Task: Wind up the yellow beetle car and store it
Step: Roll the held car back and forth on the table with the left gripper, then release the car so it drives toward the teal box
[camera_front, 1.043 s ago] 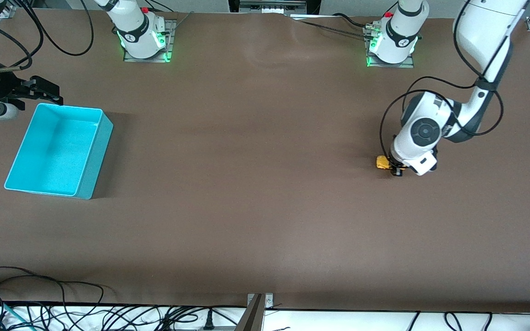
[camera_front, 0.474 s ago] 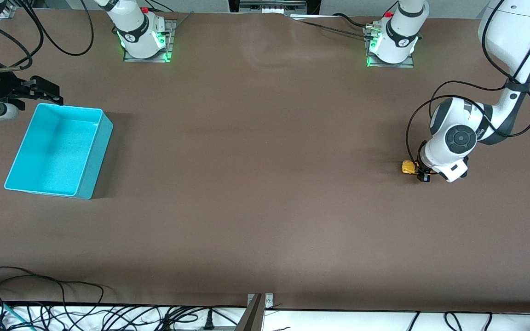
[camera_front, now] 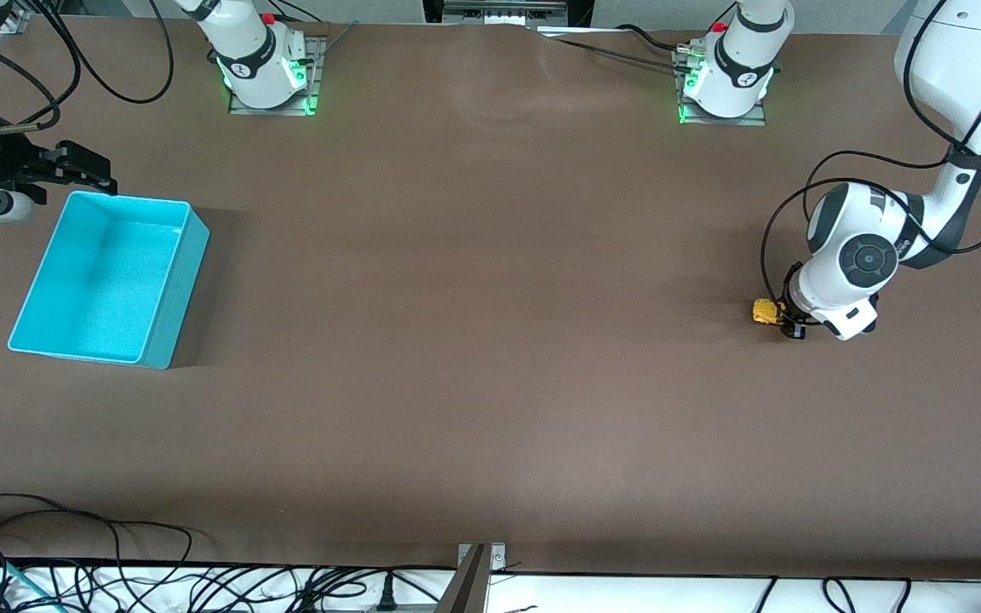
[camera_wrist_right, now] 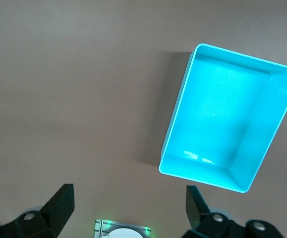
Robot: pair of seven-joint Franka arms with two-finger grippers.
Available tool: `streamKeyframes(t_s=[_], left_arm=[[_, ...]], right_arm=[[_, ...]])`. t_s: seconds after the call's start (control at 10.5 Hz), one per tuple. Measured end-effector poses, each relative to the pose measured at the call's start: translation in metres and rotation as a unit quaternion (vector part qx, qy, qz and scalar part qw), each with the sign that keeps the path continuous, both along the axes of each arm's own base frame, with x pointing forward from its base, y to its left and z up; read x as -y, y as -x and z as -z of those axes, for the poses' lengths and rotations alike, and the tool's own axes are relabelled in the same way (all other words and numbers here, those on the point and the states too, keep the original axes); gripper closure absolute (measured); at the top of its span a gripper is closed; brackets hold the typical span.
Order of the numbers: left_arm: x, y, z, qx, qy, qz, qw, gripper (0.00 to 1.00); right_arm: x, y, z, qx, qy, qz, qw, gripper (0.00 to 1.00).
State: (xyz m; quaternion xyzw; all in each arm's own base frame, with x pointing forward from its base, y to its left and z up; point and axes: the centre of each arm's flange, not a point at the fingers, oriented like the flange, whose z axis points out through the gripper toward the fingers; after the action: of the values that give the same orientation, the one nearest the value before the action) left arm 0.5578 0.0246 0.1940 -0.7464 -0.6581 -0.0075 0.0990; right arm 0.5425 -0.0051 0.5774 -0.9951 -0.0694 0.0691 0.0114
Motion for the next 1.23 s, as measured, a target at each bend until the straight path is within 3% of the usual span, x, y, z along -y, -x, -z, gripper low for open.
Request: streamKeyframes(t_s=[0.66, 0.85, 1.23], left_arm=[[-0.011, -0.001, 0.000, 0.001, 0.001, -0.006, 1.000, 0.61], [-0.015, -0.001, 0.008, -0.003, 0.004, -0.011, 1.000, 0.53], [-0.017, 0.000, 0.021, -0.008, 0.008, -0.027, 1.000, 0.02]], right_arm=[[0.000, 0.000, 0.001, -0.001, 0.000, 0.000, 1.000, 0.00], [0.000, 0.000, 0.001, -0.001, 0.000, 0.000, 1.000, 0.00], [0.000, 0.000, 0.001, -0.002, 0.000, 0.000, 1.000, 0.00]])
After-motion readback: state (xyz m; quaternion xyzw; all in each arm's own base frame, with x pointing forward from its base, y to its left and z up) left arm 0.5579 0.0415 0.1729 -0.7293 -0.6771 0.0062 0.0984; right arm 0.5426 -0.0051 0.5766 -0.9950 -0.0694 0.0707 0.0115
